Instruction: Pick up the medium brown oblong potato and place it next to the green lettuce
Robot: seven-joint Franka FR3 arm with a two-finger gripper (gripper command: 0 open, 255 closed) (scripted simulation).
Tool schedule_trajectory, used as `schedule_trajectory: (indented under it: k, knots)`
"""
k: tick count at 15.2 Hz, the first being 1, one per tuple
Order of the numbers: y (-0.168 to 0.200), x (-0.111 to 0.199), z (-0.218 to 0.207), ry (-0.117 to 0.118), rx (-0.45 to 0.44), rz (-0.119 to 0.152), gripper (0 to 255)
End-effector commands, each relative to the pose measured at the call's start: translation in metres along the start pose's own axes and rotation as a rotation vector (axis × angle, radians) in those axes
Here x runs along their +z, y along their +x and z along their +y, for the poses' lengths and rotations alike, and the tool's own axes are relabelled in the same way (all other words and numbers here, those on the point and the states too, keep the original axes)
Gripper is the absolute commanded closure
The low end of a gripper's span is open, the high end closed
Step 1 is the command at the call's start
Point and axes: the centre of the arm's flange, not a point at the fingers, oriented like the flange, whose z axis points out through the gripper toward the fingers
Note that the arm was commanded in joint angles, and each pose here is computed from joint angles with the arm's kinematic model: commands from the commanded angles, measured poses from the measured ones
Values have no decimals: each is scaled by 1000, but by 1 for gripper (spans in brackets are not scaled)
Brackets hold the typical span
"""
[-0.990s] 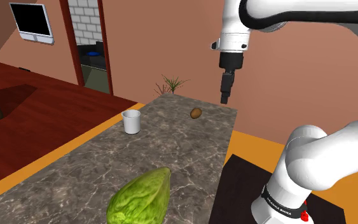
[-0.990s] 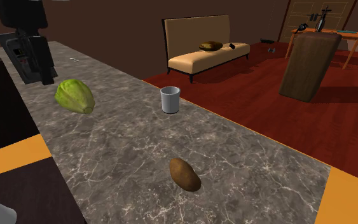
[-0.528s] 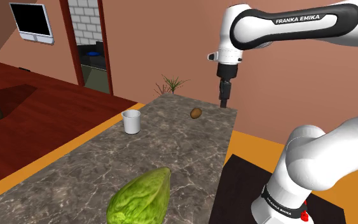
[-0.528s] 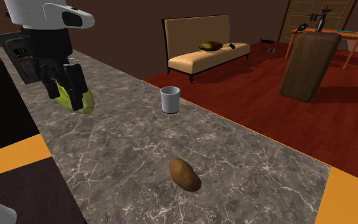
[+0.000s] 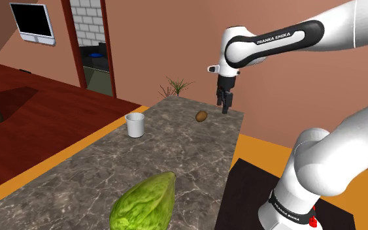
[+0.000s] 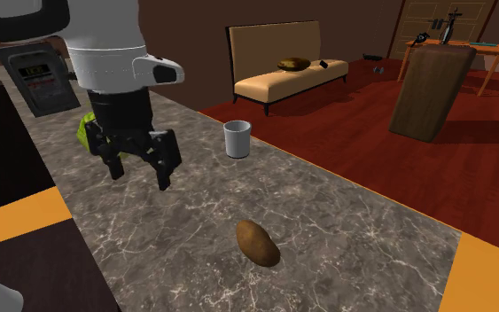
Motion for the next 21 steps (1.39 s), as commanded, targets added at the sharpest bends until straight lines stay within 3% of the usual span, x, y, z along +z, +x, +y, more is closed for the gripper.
schedule_trajectory:
  k: [1, 15, 21]
  knots:
    - [2, 13, 23, -14, -66, 4, 0]
    - [55, 96, 166, -87, -494, 33, 0]
    - [58, 124, 171, -89, -502, 34, 0]
